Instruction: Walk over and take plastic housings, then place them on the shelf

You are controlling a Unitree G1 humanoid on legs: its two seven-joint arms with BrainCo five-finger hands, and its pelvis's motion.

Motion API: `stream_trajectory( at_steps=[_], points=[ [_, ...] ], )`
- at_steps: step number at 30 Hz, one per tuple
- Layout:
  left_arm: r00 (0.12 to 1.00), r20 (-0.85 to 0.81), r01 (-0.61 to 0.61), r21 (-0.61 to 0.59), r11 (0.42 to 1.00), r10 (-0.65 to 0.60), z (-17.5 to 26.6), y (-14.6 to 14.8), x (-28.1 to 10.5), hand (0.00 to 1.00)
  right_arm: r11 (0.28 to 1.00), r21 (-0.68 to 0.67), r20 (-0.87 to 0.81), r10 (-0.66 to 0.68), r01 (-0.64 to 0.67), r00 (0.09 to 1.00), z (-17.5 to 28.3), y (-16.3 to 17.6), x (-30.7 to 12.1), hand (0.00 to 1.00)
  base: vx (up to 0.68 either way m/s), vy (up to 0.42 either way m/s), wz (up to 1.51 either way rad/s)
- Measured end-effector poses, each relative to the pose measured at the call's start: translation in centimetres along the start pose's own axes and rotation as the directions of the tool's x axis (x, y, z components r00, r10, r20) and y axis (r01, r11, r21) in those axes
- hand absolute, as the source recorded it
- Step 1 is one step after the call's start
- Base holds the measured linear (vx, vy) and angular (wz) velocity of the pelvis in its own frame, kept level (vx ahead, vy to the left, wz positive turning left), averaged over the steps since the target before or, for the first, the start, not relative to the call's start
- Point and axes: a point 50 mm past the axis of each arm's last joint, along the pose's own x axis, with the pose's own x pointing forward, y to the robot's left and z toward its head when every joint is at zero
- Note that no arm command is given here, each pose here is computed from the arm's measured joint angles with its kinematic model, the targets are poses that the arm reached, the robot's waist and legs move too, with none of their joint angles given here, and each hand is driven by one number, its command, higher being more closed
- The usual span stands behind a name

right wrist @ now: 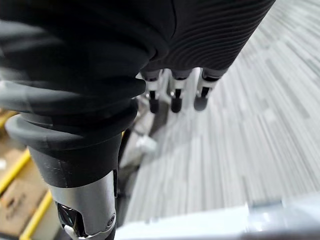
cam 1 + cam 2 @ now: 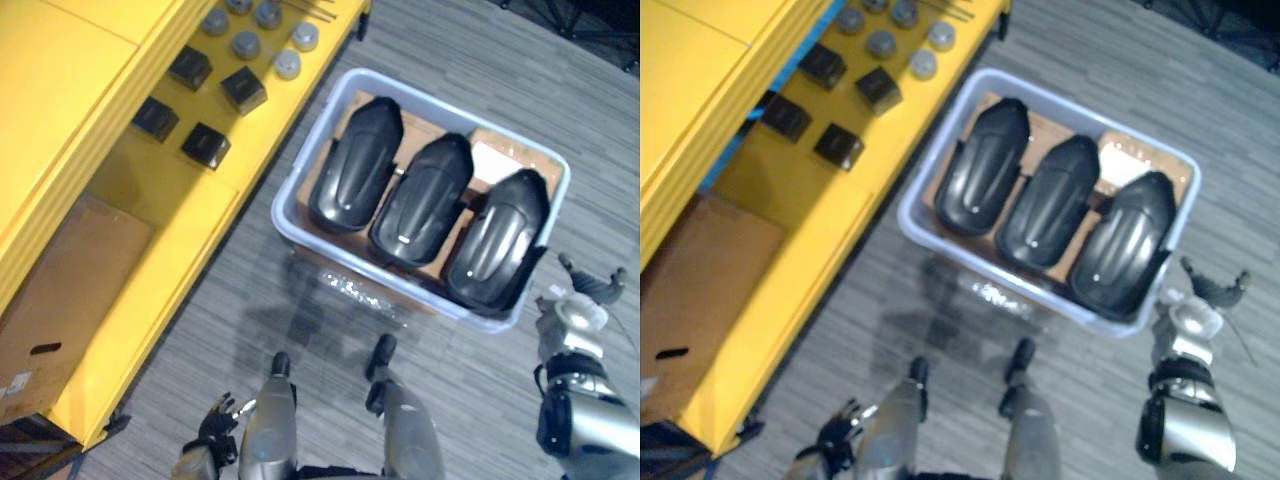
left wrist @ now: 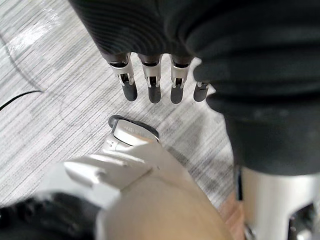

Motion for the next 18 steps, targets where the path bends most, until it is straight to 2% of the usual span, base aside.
stream_trajectory(
  at_steps=[3, 8, 18],
  points=[
    [1.000, 0.014, 0.010, -0.003, 1.000, -0.010, 0.5, -0.4, 0.3, 0.00, 1.000, 0.011, -0.003, -0.007, 0.007, 1.000, 0.6, -0.5, 0.5, 0.00, -0.08, -0.011, 0.09],
    [0.999, 0.042, 0.027, -0.040, 0.999, -0.025, 1.1, -0.9, 0.5, 0.00, 1.000, 0.018, 0.005, 0.022, -0.022, 1.000, 2.1, 0.5, 0.6, 0.00, -0.09, -0.006, 0.03],
    [0.986, 0.144, 0.091, -0.086, 0.992, -0.078, 3.3, -2.5, 1.0, 0.00, 0.989, -0.066, -0.057, 0.126, -0.129, 0.990, 2.6, 2.5, 0.3, 0.00, -0.01, -0.002, 0.07]
  ],
)
